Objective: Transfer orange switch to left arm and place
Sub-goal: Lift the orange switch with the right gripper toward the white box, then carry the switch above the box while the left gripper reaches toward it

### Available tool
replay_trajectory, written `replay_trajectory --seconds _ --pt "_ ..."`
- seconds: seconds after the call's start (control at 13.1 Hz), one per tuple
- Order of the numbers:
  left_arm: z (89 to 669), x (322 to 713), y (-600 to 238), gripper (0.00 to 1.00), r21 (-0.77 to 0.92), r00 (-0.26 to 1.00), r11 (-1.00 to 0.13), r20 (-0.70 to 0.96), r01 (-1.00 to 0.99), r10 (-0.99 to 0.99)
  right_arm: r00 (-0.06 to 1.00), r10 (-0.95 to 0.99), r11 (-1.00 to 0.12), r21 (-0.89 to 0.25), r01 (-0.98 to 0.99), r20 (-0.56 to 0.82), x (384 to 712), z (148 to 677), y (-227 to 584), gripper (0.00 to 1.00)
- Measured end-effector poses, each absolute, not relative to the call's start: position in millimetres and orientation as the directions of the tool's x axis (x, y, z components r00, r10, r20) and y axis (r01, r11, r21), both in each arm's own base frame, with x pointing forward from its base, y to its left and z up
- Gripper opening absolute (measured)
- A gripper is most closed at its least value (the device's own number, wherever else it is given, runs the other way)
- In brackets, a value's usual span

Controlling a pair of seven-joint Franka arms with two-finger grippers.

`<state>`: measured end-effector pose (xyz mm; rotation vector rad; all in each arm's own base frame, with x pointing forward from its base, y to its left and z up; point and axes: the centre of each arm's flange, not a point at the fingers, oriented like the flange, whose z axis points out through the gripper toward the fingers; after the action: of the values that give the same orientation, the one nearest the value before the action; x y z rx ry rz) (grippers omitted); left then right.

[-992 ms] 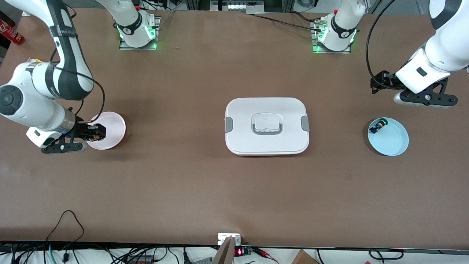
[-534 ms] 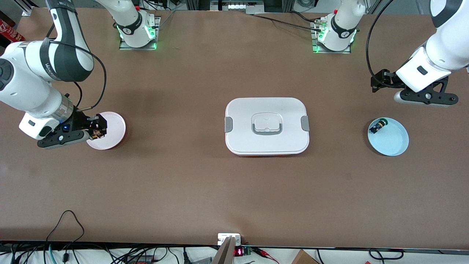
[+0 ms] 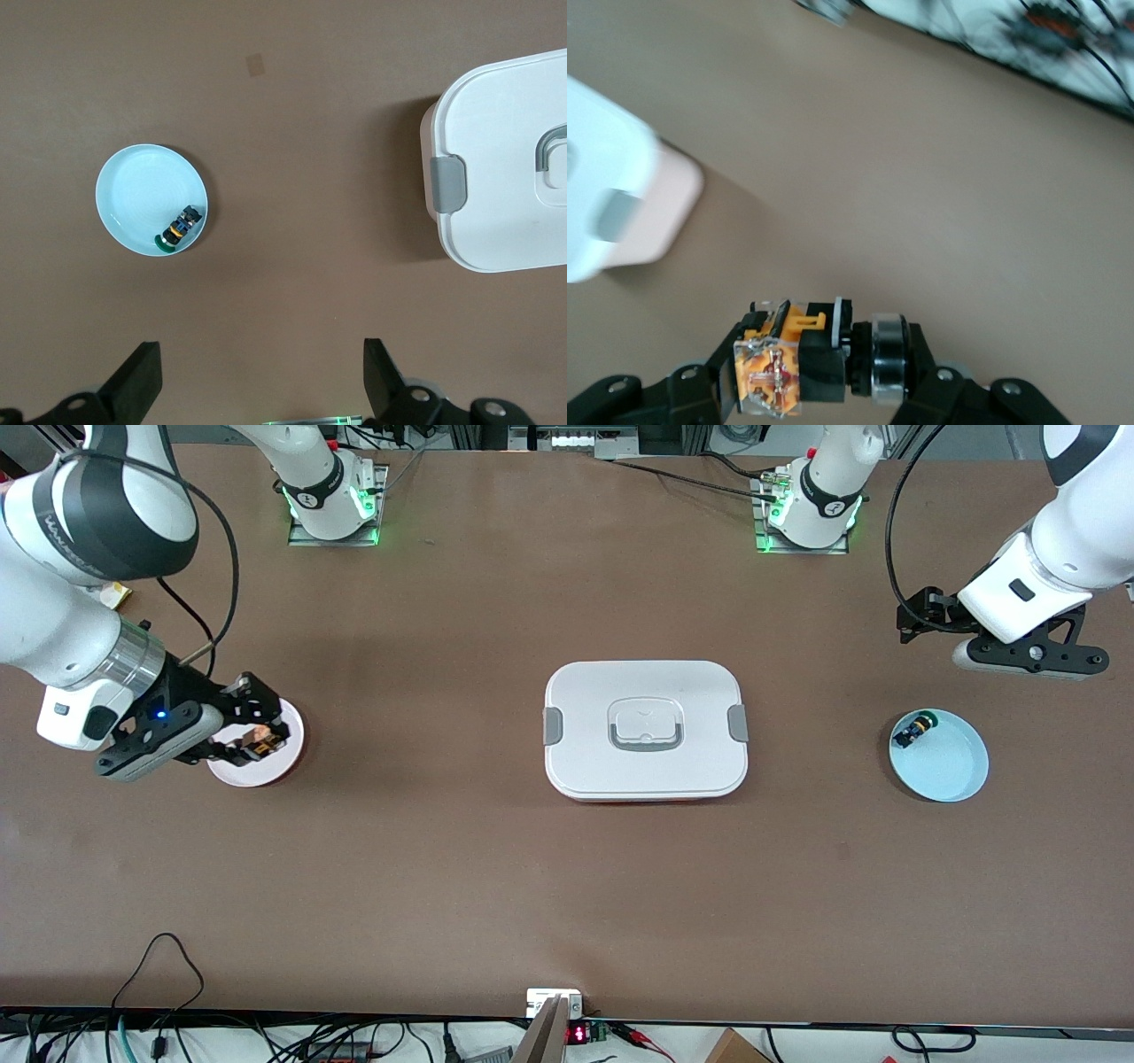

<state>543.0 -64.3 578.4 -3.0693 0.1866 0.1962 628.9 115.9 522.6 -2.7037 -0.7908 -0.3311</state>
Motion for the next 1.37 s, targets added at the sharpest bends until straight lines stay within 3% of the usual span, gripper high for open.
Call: replay_trajectory --seconds 0.31,0.69,0.99,1.37 --pt "578.4 542.7 -65.6 1.00 -0.048 0.984 -0.991 -0.131 -0.126 -0.118 0.617 0.592 -0.554 -0.294 0.779 0.518 629.9 523.7 145.5 0.72" --pt "574.3 536.7 -68.5 1.00 0.043 0.977 -0.994 -0.182 -0.105 -0.111 0.459 0.546 -0.283 -0.361 0.889 0.701 621.1 517.5 182.8 0.72" --pt "560.2 527.7 -77.6 1.00 0.298 0.941 -0.954 -0.314 -0.029 -0.127 0.338 0.501 -0.158 -0.300 0.941 0.796 621.6 509.0 200.1 0.72" --pt "529.3 544.7 -92.5 1.00 0.591 0.896 -0.799 -0.405 0.106 -0.181 0.247 0.365 0.008 -0.269 0.963 0.897 620.3 472.9 243.3 0.72"
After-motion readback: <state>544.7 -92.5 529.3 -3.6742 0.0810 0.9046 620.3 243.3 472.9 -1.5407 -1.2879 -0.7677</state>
